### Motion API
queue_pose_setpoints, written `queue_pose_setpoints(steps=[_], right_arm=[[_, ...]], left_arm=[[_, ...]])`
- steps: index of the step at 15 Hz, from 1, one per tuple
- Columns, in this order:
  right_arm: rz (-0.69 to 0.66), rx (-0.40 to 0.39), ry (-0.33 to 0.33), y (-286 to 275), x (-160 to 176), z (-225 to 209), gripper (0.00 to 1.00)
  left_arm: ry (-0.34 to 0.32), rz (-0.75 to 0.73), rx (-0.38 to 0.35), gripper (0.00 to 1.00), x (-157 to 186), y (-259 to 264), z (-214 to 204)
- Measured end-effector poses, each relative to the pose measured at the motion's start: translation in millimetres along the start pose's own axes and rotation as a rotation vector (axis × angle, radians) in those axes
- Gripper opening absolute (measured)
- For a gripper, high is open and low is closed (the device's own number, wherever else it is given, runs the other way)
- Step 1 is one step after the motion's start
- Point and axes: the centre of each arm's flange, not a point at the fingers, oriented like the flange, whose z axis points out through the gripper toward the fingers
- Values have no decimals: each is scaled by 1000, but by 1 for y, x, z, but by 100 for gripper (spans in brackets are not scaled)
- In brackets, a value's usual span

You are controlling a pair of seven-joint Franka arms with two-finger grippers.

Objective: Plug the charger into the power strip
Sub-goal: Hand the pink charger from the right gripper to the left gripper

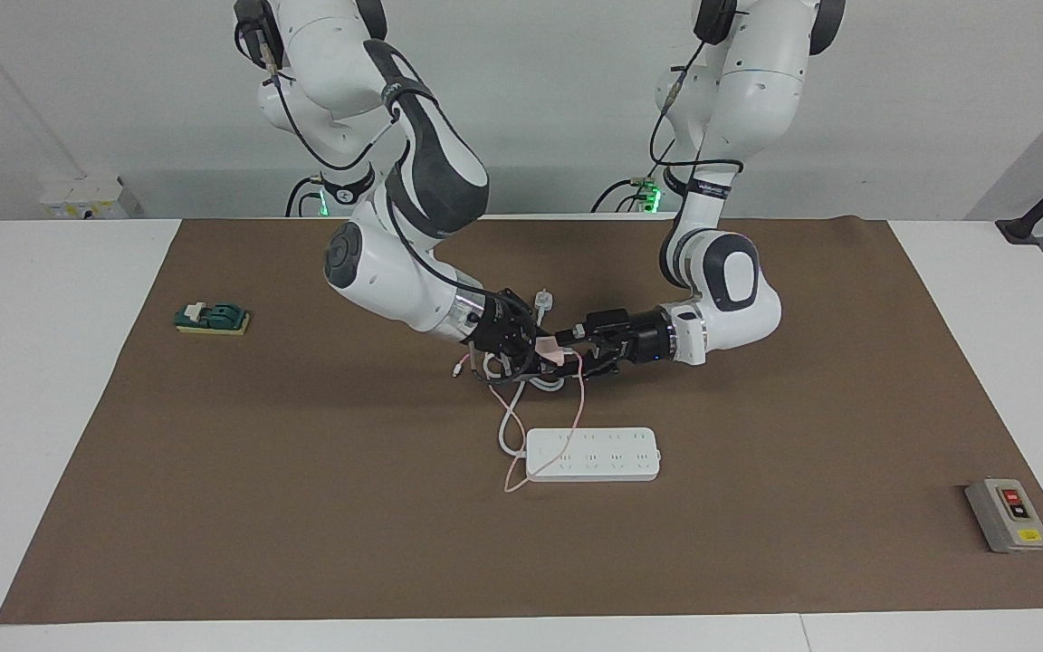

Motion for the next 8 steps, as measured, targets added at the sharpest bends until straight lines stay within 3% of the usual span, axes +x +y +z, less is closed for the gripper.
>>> queue_pose_setpoints(steps=[8], right_arm=[[0, 0, 0, 0, 0, 0, 48]], left_arm=[[-12, 17, -19, 100, 1, -1, 1]])
